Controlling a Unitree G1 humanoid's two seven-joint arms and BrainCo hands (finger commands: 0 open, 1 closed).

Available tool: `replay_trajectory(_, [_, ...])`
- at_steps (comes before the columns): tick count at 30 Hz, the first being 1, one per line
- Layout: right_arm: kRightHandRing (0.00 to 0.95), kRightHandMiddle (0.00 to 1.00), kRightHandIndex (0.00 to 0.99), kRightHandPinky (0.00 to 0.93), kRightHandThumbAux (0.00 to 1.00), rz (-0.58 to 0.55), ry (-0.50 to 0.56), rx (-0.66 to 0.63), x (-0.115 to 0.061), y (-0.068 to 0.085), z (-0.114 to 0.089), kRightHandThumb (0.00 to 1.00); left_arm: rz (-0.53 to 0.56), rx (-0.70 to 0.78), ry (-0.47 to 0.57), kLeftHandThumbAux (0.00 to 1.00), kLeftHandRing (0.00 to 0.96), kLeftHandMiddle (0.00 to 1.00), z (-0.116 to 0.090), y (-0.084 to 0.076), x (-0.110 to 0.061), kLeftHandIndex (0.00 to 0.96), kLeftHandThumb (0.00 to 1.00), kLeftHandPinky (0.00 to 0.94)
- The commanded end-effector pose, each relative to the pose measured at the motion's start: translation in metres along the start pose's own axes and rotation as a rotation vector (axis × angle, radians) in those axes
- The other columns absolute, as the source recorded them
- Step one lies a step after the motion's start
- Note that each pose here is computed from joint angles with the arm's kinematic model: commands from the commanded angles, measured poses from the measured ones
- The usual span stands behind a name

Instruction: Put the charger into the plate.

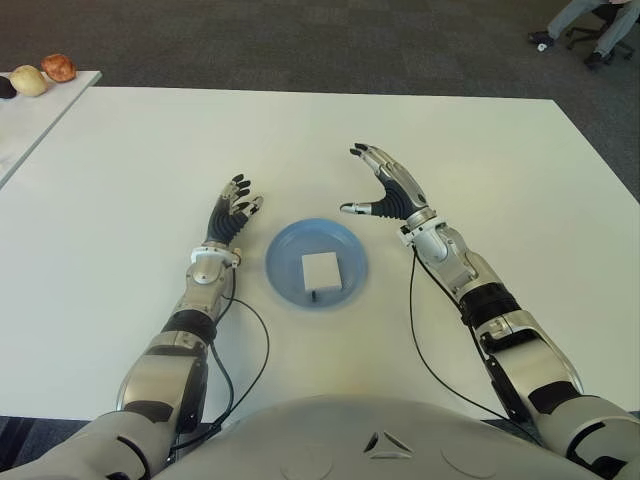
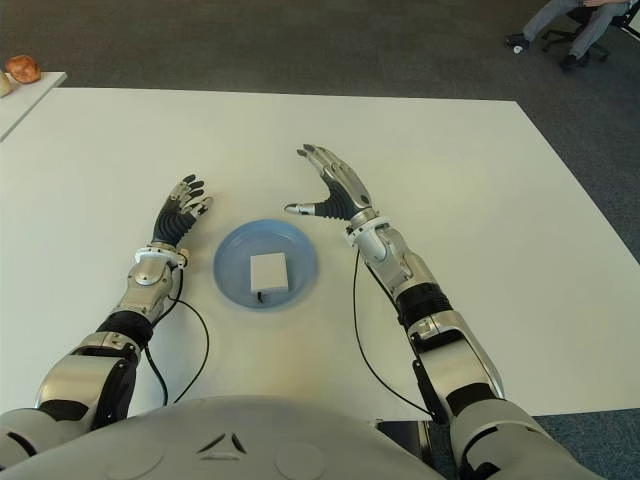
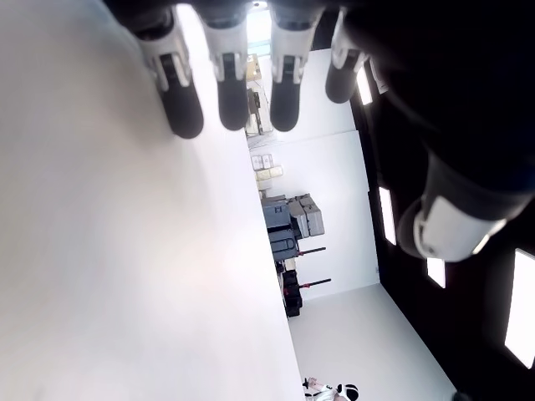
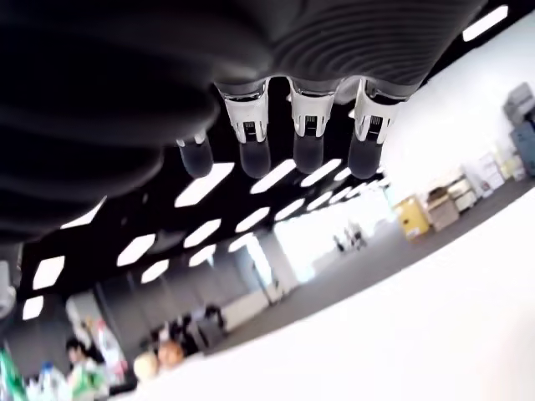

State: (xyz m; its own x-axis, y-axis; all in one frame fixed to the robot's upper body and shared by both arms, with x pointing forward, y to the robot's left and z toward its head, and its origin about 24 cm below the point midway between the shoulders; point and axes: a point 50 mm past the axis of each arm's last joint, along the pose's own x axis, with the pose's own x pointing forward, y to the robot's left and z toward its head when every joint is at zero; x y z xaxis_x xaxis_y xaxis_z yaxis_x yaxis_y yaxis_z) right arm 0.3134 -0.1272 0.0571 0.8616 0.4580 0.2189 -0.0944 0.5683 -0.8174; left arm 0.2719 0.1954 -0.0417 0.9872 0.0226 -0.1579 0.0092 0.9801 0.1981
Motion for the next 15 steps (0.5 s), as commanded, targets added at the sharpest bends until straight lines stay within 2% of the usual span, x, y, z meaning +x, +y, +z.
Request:
replay_trajectory(1, [0.000,0.000,0.000,0.037,0.459,-0.068,0.074,0.162,0.005,0.000,-0.007,0.196,-0.038,-0.004,0.218,0.574,0.145,0.153,-0.040,-0.012,-0.023,0.092,0.000,0.145])
replay_trajectory(6, [0.000,0.000,0.000,0.019,0.514,-0.118,0.165,0.373,0.012,0.003,-0.015,0.177,-0.042,0.009,0.212,0.564,0.156,0.159,-0.039,-0.013,-0.022,0.093,0.000,0.158])
replay_trajectory(11, [0.000,0.000,0.000,0.004,0.555,-0.143,0.225,0.488,0.013,0.006,-0.020,0.153,-0.046,0.008,0.221,0.559,0.153,0.157,-0.040,-0.013,-0.021,0.085,0.000,0.144])
replay_trajectory(15, [0.000,0.000,0.000,0.000,0.591,-0.148,0.255,0.533,0.014,0.007,-0.023,0.143,-0.045,0.002,0.230,0.560,0.150,0.153,-0.040,-0.013,-0.021,0.080,0.000,0.149])
